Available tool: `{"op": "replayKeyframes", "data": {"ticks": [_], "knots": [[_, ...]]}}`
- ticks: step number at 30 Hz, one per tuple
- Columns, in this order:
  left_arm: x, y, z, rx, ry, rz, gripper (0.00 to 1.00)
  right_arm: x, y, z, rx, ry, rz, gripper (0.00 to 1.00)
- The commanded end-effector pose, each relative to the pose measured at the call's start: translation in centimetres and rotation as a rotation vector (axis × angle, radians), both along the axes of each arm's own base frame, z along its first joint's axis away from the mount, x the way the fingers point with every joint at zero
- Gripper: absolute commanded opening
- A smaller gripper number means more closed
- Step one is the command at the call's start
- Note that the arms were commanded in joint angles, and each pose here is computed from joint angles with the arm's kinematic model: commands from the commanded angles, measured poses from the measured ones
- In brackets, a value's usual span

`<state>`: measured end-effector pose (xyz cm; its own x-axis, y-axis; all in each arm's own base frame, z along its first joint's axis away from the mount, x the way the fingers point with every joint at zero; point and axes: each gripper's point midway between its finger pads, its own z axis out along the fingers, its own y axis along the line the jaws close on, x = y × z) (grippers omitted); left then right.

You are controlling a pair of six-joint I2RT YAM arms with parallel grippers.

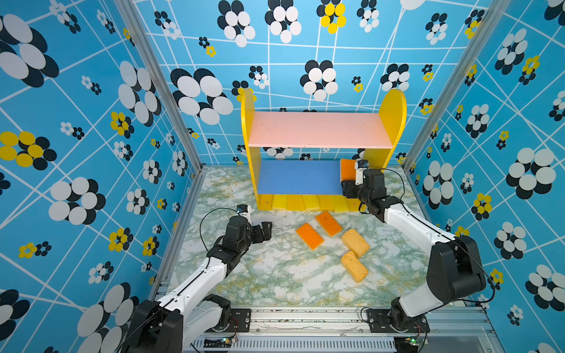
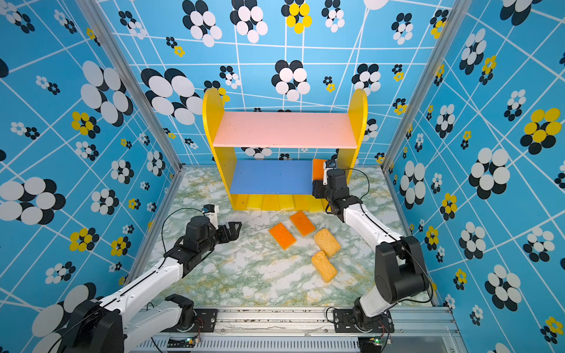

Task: Arrange cleaning sponges on a shelf
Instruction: Place the cleaning sponge at the shelf.

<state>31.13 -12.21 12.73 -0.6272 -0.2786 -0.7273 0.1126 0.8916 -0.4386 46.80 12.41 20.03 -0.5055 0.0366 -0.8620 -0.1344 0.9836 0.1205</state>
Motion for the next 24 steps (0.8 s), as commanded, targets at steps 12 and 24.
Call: {"op": "replayKeyframes", "data": {"ticks": [12,24], "knots": [[0.3,0.2,1.6,0.008,-0.041,-0.002,0.99,1.5,0.1,-1.4,-0.03,0.004,-0.009,0.66],[0.2,0.2,1.6,0.007,-0.04,-0.003,0.99,1.3,-0.2,-2.5,-0.029,0.035,-0.027,0.87]]}}
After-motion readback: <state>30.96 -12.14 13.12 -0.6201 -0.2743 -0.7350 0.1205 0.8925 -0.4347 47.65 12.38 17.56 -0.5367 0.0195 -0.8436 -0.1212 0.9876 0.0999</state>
